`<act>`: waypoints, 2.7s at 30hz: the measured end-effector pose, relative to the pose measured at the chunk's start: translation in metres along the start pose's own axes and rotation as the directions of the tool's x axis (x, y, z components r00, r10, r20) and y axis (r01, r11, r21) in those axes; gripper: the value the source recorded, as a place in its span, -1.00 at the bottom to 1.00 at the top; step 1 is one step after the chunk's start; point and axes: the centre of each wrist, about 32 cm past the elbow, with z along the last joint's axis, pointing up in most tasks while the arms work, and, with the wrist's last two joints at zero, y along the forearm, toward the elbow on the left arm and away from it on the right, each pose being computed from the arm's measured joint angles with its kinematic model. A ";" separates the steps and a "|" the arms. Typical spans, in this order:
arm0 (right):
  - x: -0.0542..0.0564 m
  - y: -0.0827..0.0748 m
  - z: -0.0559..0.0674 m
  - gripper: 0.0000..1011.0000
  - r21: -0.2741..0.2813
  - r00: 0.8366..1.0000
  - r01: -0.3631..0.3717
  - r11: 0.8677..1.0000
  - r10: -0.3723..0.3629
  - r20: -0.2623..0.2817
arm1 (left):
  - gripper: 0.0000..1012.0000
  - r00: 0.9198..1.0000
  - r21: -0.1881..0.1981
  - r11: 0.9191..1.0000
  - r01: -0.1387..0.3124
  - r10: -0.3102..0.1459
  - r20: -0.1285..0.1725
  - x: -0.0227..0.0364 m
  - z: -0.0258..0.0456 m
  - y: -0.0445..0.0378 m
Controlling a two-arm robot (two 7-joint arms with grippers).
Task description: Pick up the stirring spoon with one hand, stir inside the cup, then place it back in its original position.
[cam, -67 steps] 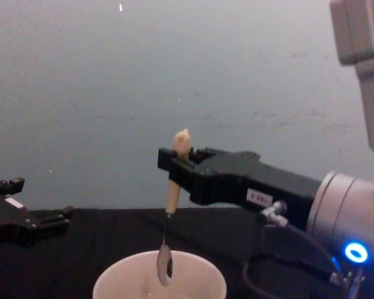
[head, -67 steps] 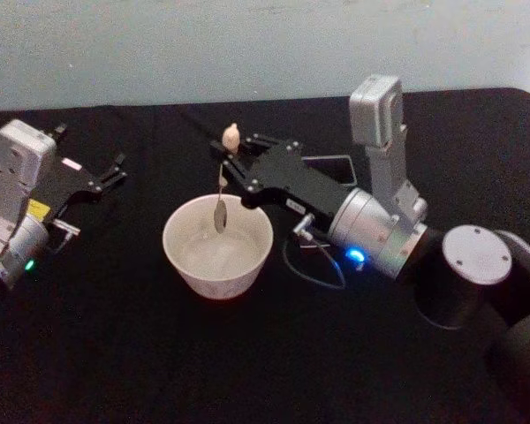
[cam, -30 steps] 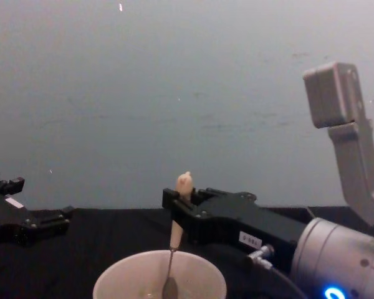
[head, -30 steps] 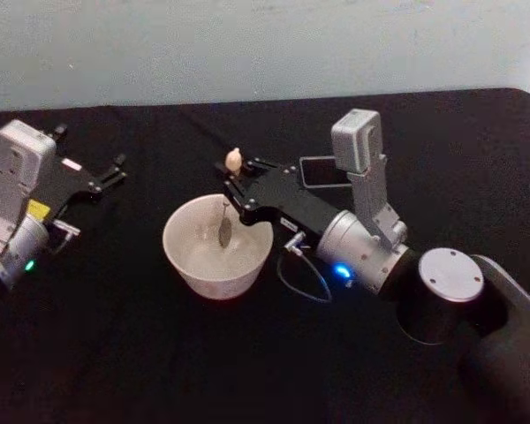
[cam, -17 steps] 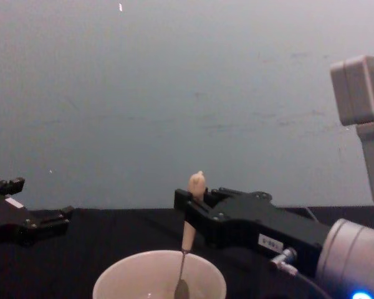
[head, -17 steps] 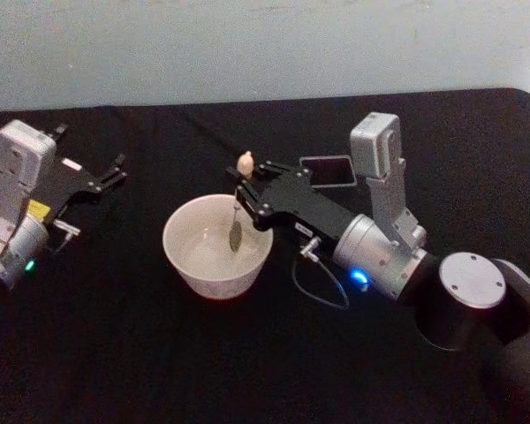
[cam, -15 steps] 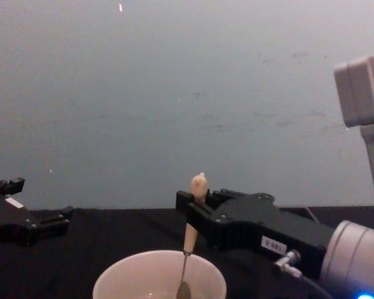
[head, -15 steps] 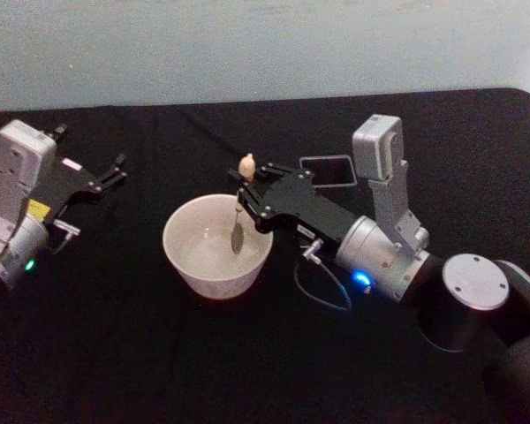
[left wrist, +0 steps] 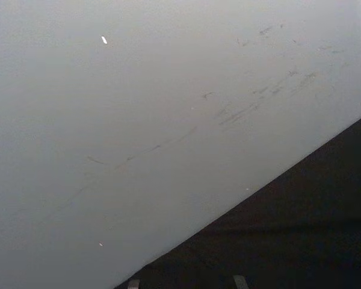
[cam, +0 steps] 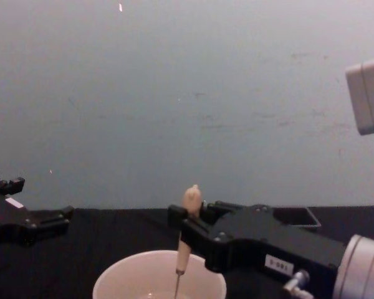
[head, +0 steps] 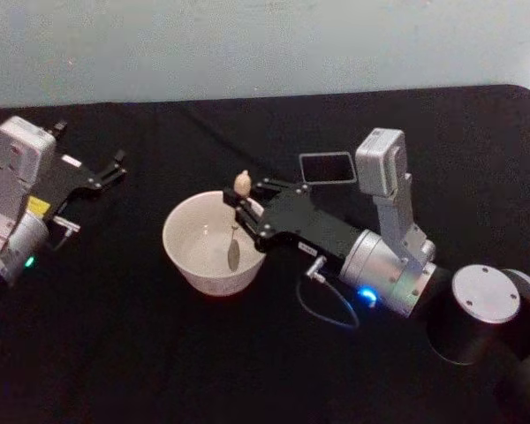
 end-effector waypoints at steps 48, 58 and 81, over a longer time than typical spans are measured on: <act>0.008 0.032 0.001 -0.60 0.015 0.997 0.080 0.997 -0.080 0.009 | 0.98 1.000 0.000 1.000 0.000 0.000 0.000 0.0000 0.0000 0.0000; 0.010 0.016 0.000 -0.60 0.002 0.997 0.071 0.997 -0.071 0.016 | 0.98 1.000 0.000 1.000 0.000 0.000 0.000 0.0000 0.0000 0.0000; -0.006 0.006 -0.001 -0.60 -0.008 1.000 -0.017 1.000 0.017 0.006 | 0.98 1.000 0.000 1.000 0.000 0.000 0.000 0.0000 0.0000 0.0000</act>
